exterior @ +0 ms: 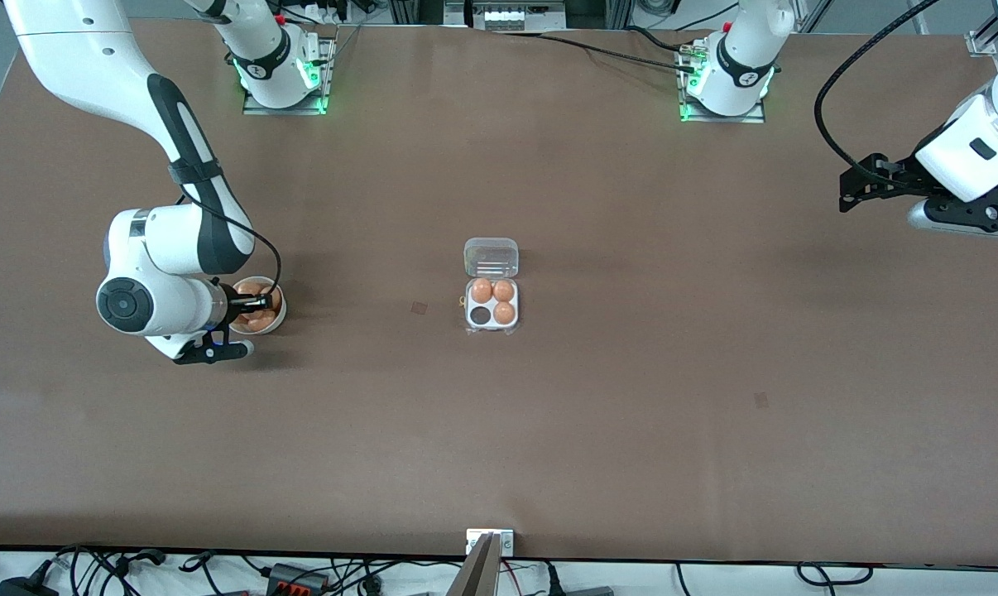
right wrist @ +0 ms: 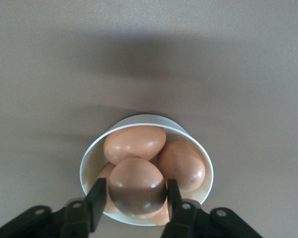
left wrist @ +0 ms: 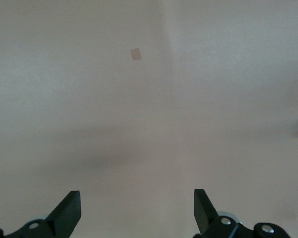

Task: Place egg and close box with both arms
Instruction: 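Lower the right gripper into the bowl and grasp one brown egg, then lift the egg with the right gripper and carry it to the carton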

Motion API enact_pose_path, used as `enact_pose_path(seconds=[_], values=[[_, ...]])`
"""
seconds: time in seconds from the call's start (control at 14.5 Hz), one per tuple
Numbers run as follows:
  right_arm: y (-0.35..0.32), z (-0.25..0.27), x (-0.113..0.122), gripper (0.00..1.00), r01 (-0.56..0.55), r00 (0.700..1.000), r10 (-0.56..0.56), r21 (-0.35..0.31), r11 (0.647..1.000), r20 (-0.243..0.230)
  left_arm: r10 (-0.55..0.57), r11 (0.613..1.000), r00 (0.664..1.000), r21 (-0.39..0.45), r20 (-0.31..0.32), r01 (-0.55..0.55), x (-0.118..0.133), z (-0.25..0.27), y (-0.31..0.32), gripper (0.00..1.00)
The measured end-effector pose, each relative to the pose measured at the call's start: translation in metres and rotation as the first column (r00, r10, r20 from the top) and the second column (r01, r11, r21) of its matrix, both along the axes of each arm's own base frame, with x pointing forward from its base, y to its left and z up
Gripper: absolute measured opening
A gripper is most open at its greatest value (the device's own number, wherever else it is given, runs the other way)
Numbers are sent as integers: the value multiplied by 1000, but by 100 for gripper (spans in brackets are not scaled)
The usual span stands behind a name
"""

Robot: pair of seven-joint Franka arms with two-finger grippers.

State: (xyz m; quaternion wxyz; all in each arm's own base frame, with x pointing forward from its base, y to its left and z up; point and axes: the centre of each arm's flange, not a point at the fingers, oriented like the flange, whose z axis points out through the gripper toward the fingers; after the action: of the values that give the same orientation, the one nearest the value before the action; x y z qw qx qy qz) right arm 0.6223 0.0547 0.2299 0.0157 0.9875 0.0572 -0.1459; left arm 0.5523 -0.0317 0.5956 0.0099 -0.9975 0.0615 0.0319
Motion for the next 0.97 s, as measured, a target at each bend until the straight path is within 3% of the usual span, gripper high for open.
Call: enact_pose_path(seconds=[0.41,0.69,0.83,0.97], values=[[1,5,4,49,-38,999,38,12,999,11,0,1000,1000,0,0,0,0,0,0,100],[18,49,17,49,-122,989,118,48,991,89,0,1000,1000,0,0,0,0,0,0,100],[39,69,18,49,-164,982,144,169,972,126,0,1000,1000,0,0,0,0,0,0,100],[59,77,19,49,-223,969,168,351,909,180,0,1000,1000,0,0,0,0,0,0,100]])
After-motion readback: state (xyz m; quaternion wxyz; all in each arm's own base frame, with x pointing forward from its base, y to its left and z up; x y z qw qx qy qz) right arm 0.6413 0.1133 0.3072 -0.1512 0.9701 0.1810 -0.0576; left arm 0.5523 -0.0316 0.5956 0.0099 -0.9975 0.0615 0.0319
